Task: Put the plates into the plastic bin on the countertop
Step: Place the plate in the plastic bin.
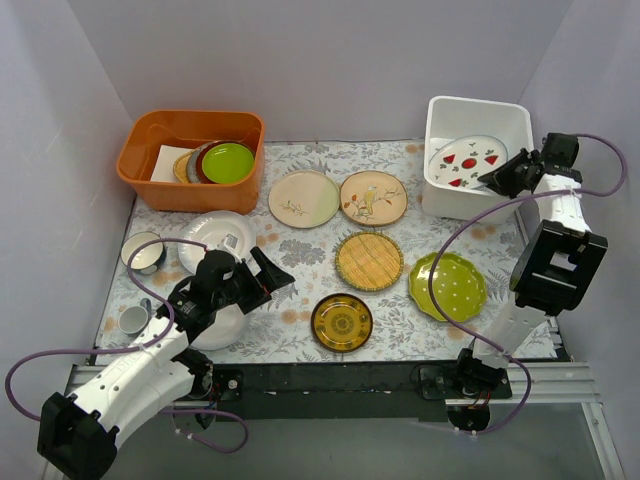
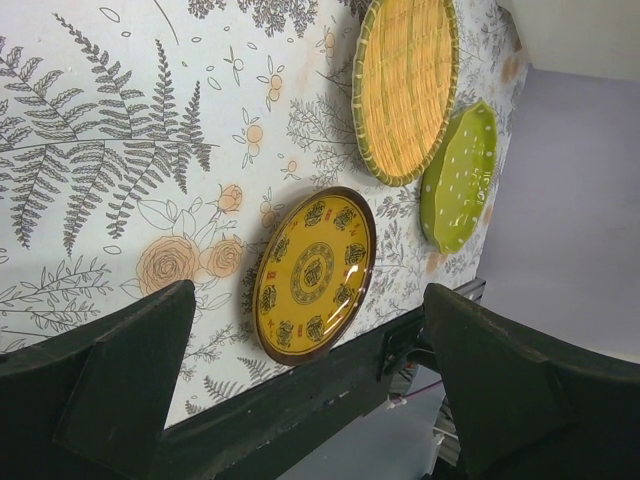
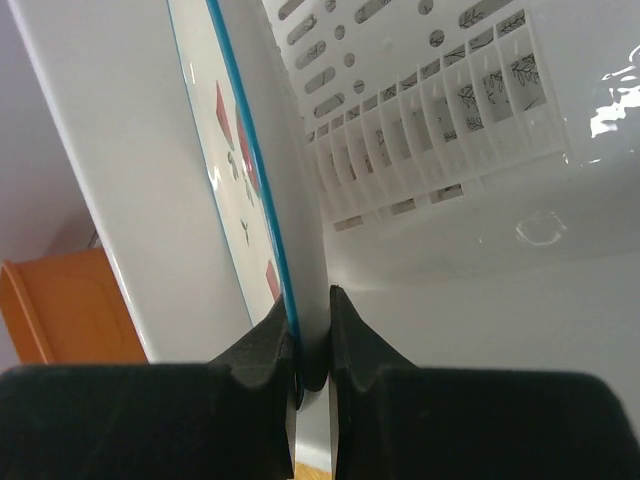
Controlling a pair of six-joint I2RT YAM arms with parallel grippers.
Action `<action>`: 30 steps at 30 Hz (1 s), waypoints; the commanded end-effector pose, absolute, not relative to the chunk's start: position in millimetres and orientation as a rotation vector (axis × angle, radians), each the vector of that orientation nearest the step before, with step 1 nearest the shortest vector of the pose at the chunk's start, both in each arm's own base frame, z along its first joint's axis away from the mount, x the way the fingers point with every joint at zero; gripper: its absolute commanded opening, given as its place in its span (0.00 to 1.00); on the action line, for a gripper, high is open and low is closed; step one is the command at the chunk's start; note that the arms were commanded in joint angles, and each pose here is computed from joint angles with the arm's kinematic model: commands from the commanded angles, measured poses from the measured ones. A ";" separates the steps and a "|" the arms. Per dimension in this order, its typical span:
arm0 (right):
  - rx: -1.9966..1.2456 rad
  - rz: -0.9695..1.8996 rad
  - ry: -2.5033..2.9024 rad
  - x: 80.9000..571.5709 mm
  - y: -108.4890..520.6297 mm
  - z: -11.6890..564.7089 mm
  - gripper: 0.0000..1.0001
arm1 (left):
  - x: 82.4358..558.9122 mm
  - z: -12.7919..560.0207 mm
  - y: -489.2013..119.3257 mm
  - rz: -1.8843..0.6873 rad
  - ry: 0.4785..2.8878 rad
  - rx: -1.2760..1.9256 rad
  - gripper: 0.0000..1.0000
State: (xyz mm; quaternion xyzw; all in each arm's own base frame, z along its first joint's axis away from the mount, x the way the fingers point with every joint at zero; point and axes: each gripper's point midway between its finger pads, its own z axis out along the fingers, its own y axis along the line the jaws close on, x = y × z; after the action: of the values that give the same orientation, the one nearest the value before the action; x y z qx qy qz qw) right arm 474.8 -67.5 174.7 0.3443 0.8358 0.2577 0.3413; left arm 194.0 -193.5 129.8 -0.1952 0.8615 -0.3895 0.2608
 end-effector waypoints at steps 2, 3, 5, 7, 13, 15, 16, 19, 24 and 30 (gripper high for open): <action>0.701 0.951 1.956 492.7 -50.4 230.2 0.01 | 190.2 126.7 -193.5 -1.067 2.334 -0.525 0.98; 0.695 0.970 1.955 491.4 -48.5 228.7 0.01 | 190.9 127.1 -193.9 -1.068 2.333 -0.524 0.98; 0.684 0.996 1.936 490.6 -46.7 224.8 0.01 | 190.7 125.7 -193.5 -1.063 2.336 -0.525 0.98; 0.679 1.047 1.927 489.1 -41.4 220.3 0.01 | 190.2 124.8 -193.5 -1.064 2.338 -0.527 0.98; 0.669 1.097 1.921 490.2 -37.9 213.9 0.01 | 190.9 123.8 -193.0 -1.058 2.339 -0.530 0.98; 0.672 1.077 1.919 491.5 -40.2 216.2 0.01 | 190.7 123.2 -192.9 -1.058 2.341 -0.533 0.98; 0.689 1.068 1.935 490.1 -40.8 214.6 0.01 | 191.3 123.4 -192.7 -1.056 2.338 -0.534 0.98; 0.703 1.016 1.957 490.1 -45.2 216.0 0.01 | 191.1 124.2 -193.3 -1.062 2.336 -0.535 0.98; 0.698 0.960 1.992 490.4 -42.1 217.3 0.01 | 190.8 124.1 -193.5 -1.069 2.332 -0.540 0.98; 0.647 0.849 2.041 492.9 -34.3 224.4 0.01 | 190.3 124.6 -193.5 -1.074 2.329 -0.537 0.98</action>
State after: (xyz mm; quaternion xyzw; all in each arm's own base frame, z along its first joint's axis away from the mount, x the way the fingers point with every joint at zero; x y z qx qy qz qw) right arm 483.4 -47.3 176.9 0.3181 0.8080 0.3409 0.3602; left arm 191.8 -192.7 122.8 -0.2021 0.8626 -0.3880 0.2540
